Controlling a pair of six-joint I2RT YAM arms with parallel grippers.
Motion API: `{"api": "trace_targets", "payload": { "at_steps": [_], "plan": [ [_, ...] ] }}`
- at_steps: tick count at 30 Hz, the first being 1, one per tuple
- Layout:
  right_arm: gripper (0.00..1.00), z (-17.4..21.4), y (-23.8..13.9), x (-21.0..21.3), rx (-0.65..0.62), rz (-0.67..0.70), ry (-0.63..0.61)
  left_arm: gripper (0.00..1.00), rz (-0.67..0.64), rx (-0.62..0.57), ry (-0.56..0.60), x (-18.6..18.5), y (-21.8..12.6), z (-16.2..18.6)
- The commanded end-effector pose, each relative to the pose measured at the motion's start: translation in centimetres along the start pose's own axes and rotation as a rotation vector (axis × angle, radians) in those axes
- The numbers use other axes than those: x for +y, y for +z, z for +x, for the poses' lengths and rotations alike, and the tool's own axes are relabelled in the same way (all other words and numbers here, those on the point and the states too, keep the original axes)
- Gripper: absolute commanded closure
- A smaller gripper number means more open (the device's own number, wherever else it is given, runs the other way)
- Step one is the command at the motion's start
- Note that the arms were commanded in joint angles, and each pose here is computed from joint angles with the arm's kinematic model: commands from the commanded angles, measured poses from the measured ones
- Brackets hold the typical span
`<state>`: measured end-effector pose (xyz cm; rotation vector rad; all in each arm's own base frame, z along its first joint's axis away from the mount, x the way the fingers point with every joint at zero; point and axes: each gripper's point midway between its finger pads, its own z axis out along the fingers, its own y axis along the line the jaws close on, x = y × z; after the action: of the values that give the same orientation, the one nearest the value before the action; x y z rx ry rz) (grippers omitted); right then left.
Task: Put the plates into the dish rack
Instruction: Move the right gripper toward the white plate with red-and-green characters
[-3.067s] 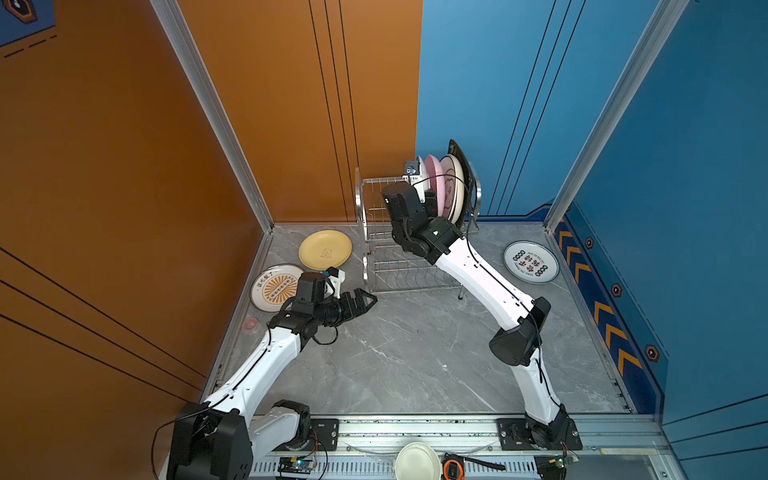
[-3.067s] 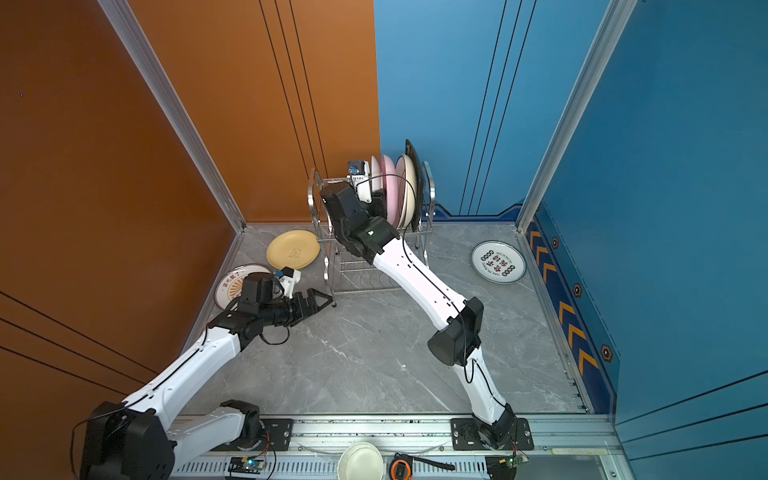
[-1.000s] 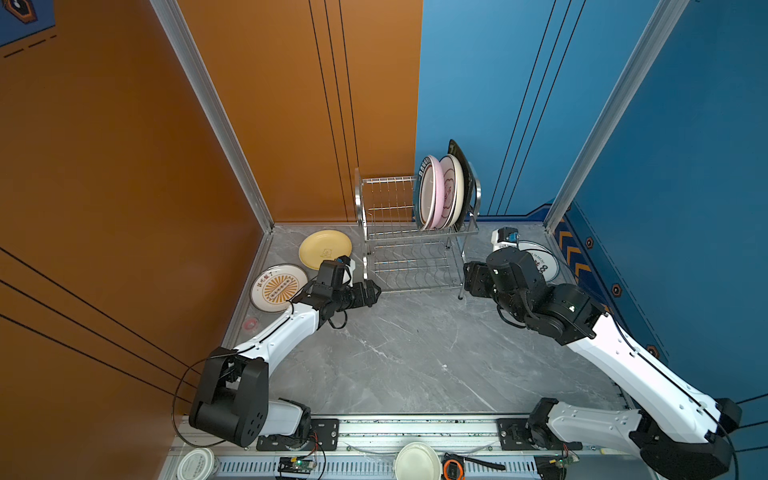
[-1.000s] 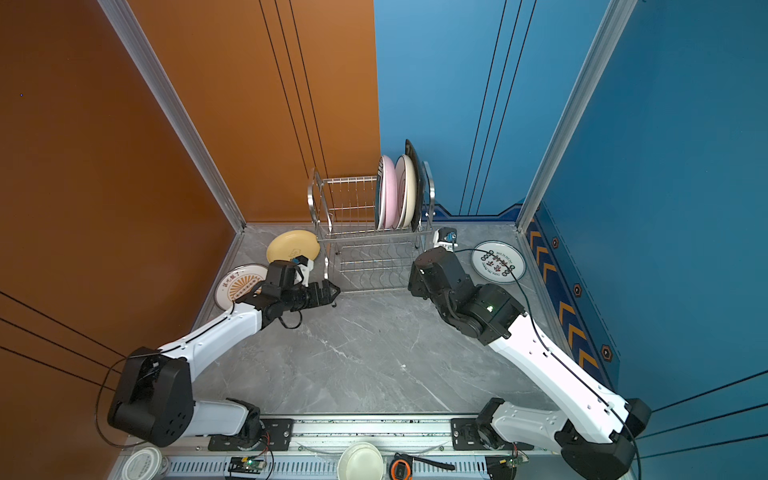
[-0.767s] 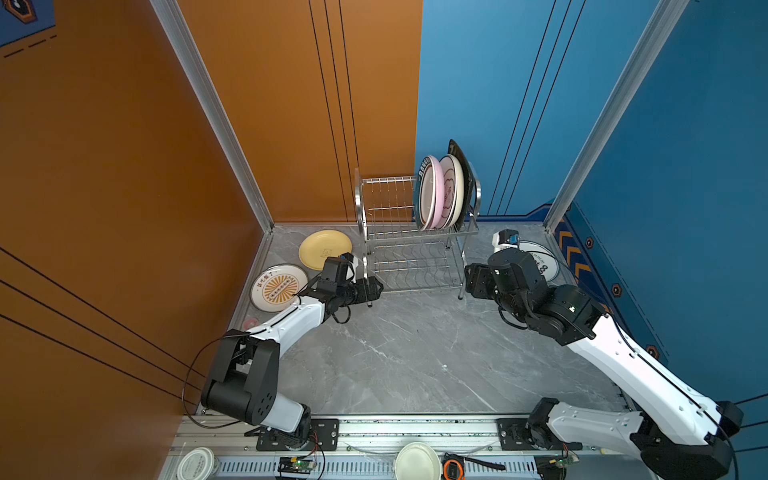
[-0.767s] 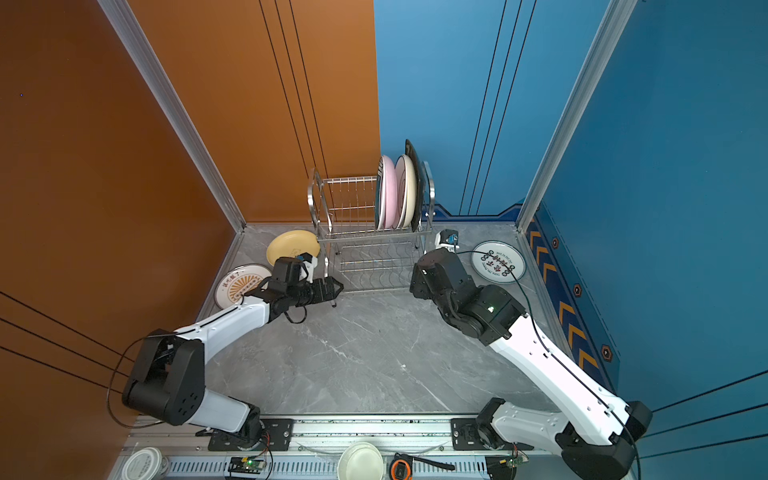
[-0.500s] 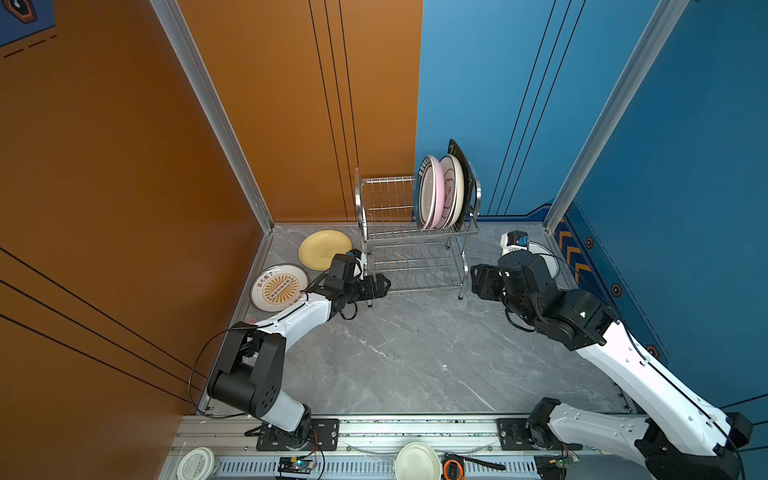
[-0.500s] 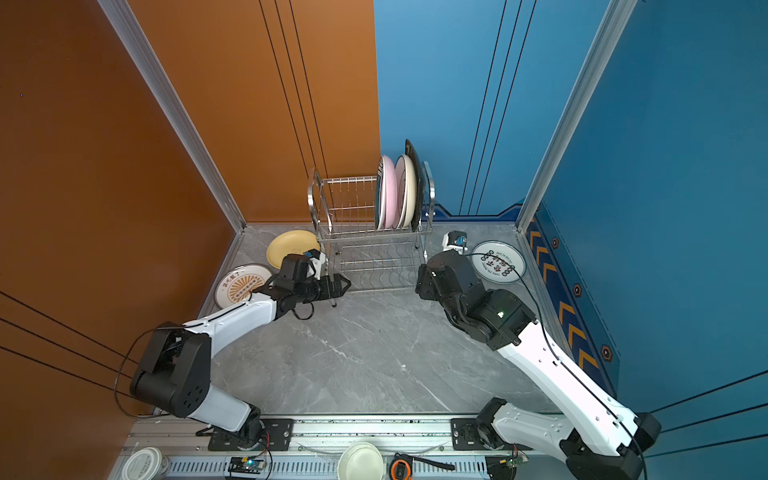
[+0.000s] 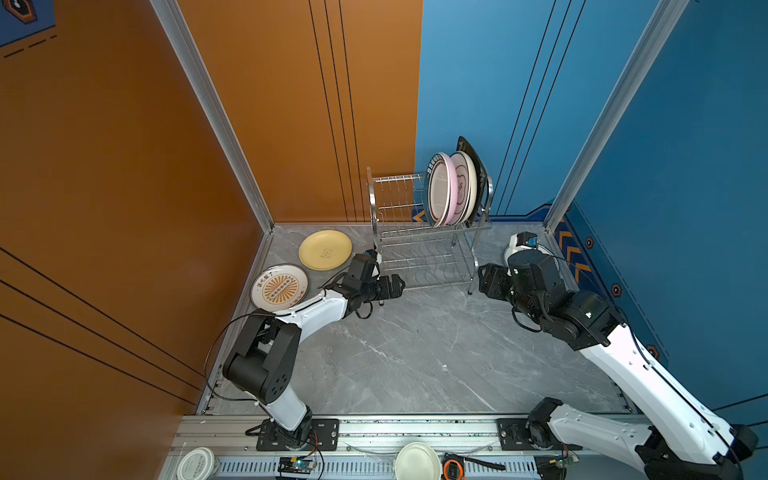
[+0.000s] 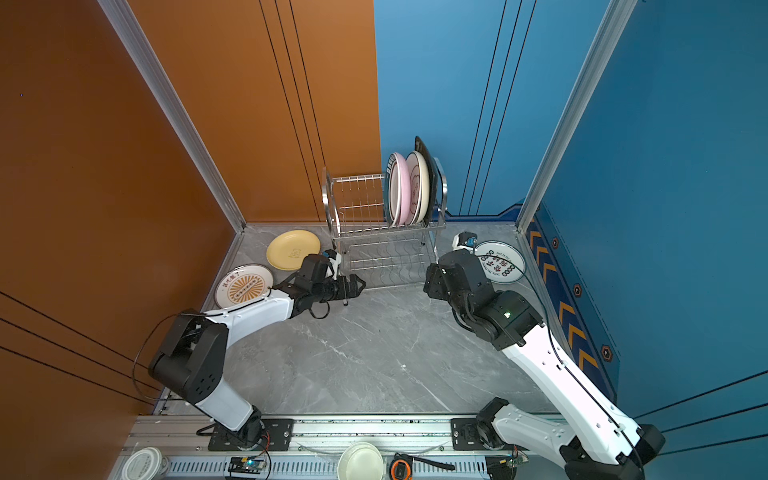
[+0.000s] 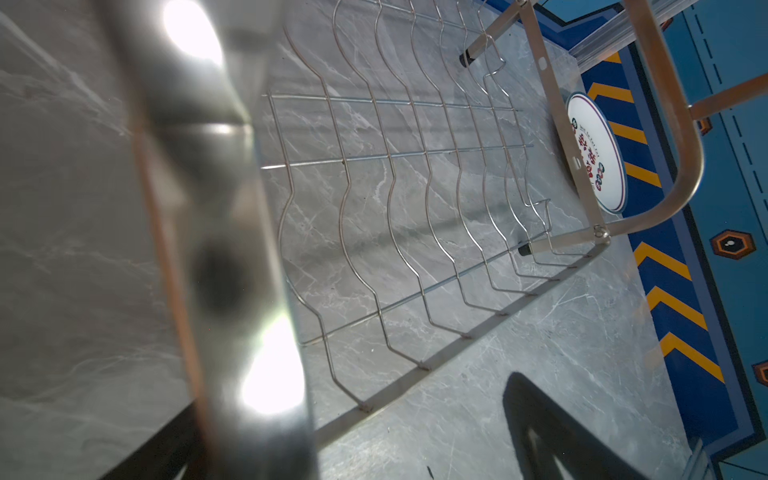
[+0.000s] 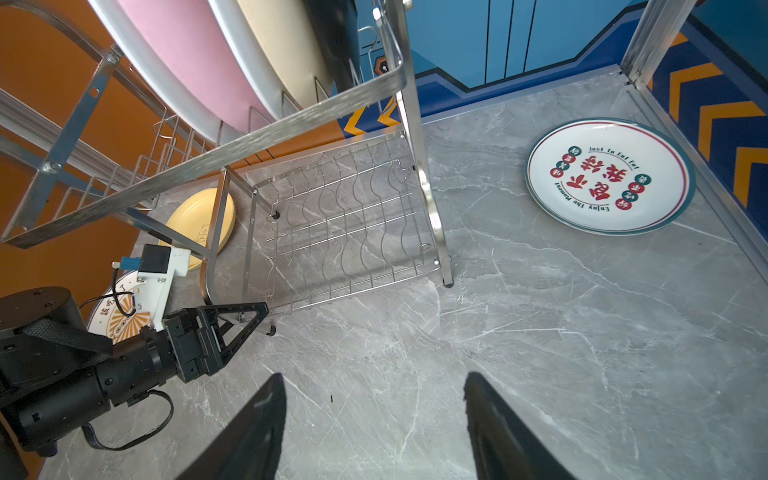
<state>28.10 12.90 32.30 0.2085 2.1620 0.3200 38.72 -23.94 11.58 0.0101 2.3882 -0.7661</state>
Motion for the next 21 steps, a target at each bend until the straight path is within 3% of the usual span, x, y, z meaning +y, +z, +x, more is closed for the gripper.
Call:
{"api": "trace_targets", "payload": {
  "at_steps": [1,5,13,21],
  "plan": [
    [0.3,0.4,-0.1,-0.5,0.013,-0.009,0.007,0.01,0.07,0.0,0.002,-2.7,0.9,-0.1],
    [0.29,0.6,0.2,-1.3,0.029,-0.003,0.021,0.01,0.092,-0.018,0.011,-4.4,1.2,-1.1],
    [0.25,1.4,2.5,-4.3,0.09,0.025,0.095,0.01,0.038,-0.013,-0.015,-2.6,-0.3,-0.2],
    [0.23,2.8,7.5,-11.6,0.15,0.086,0.336,0.02,-0.006,-0.004,-0.023,-0.9,-3.4,1.0]
  ]
}}
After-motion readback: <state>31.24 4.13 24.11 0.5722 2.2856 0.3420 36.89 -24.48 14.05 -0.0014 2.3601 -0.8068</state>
